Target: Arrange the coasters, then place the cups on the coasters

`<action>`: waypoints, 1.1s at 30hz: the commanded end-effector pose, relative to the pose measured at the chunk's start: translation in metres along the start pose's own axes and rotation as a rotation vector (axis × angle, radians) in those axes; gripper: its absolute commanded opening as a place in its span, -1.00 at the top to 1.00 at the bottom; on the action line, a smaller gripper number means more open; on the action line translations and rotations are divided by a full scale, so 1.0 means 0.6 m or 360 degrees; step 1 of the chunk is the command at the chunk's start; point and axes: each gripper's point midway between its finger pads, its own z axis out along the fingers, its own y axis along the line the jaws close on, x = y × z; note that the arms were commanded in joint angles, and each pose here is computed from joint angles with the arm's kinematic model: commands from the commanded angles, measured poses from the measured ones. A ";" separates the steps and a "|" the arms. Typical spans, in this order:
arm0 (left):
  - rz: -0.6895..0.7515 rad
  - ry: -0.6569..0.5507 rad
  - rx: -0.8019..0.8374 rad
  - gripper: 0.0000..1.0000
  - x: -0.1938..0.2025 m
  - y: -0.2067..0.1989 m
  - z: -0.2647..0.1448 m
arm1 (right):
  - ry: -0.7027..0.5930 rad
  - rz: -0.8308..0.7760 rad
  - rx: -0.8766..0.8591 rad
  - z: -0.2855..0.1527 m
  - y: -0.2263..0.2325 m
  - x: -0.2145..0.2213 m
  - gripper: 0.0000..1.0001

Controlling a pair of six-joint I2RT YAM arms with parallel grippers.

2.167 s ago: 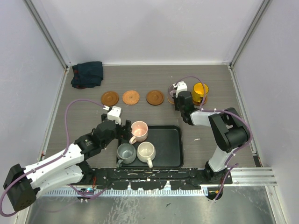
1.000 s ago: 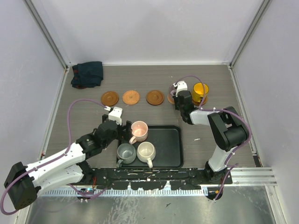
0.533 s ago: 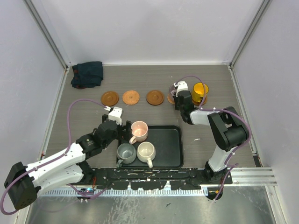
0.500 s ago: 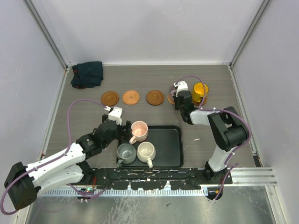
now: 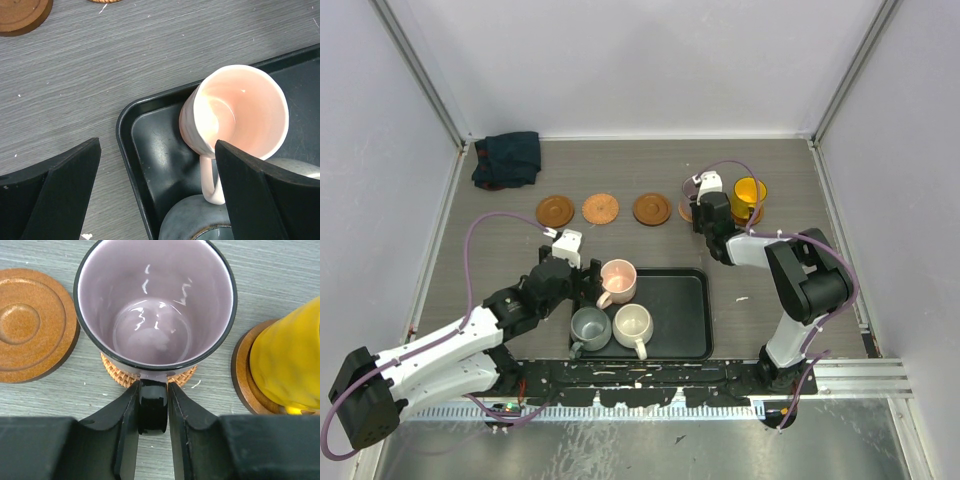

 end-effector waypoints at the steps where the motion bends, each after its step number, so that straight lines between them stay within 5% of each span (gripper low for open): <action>1: -0.0063 -0.0102 0.0015 -0.96 -0.026 -0.008 0.003 | -0.0230 0.0085 0.0033 -0.005 -0.007 -0.092 0.32; 16: -0.0070 -0.0096 0.0016 -0.96 -0.023 -0.007 0.002 | -0.0270 0.0114 0.0049 -0.028 -0.014 -0.103 0.08; 33: -0.0029 -0.0048 0.0118 -0.96 -0.026 -0.026 -0.009 | -0.0385 0.0358 0.0080 -0.173 -0.043 -0.157 -0.02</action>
